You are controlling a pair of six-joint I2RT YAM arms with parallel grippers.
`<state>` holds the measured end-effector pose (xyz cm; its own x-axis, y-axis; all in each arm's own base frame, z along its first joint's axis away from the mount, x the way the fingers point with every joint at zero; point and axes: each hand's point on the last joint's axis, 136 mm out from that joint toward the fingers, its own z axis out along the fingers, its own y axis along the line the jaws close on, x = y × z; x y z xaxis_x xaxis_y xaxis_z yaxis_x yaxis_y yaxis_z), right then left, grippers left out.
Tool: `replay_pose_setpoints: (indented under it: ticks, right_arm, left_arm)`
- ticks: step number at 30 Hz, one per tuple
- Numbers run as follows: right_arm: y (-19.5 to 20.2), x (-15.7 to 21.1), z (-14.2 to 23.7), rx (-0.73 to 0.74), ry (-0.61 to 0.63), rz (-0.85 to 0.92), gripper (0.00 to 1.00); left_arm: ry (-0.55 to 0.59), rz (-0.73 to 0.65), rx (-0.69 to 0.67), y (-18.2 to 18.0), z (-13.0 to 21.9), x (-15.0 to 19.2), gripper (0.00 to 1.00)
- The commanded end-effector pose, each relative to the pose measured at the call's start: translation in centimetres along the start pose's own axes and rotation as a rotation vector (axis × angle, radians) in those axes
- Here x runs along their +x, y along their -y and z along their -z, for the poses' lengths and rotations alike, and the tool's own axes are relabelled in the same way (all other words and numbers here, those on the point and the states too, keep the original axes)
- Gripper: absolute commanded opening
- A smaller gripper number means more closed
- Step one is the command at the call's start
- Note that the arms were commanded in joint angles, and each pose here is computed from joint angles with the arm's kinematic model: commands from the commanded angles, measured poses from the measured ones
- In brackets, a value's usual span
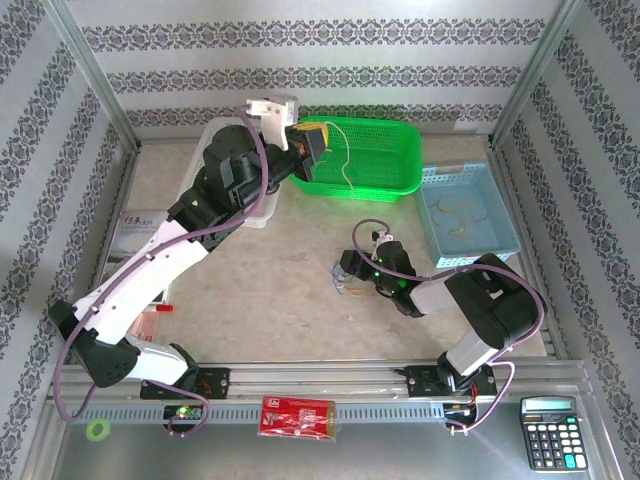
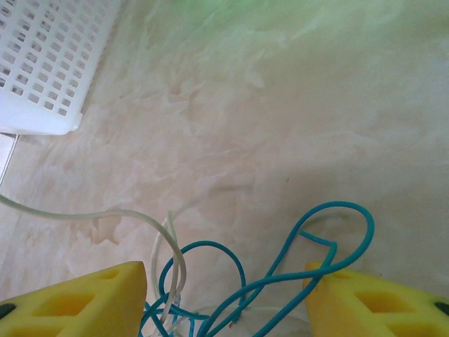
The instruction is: Untangle the cables
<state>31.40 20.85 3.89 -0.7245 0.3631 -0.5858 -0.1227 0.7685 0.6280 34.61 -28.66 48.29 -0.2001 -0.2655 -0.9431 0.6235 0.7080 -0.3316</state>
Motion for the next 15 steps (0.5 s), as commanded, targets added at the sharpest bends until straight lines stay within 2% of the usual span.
replay_pose_setpoints:
  ticks: [1, 15]
  right_arm:
    - [1.8, 0.6, 0.0, 0.051, -0.007, -0.025, 0.62]
    - [2.6, 1.6, 0.5, 0.067, -0.026, -0.038, 0.65]
  left_arm:
    - [0.03, -0.042, 0.007, 0.0, 0.2, -2.2, 0.0]
    - [0.147, -0.103, 0.038, 1.5, -0.6, -9.5, 0.0]
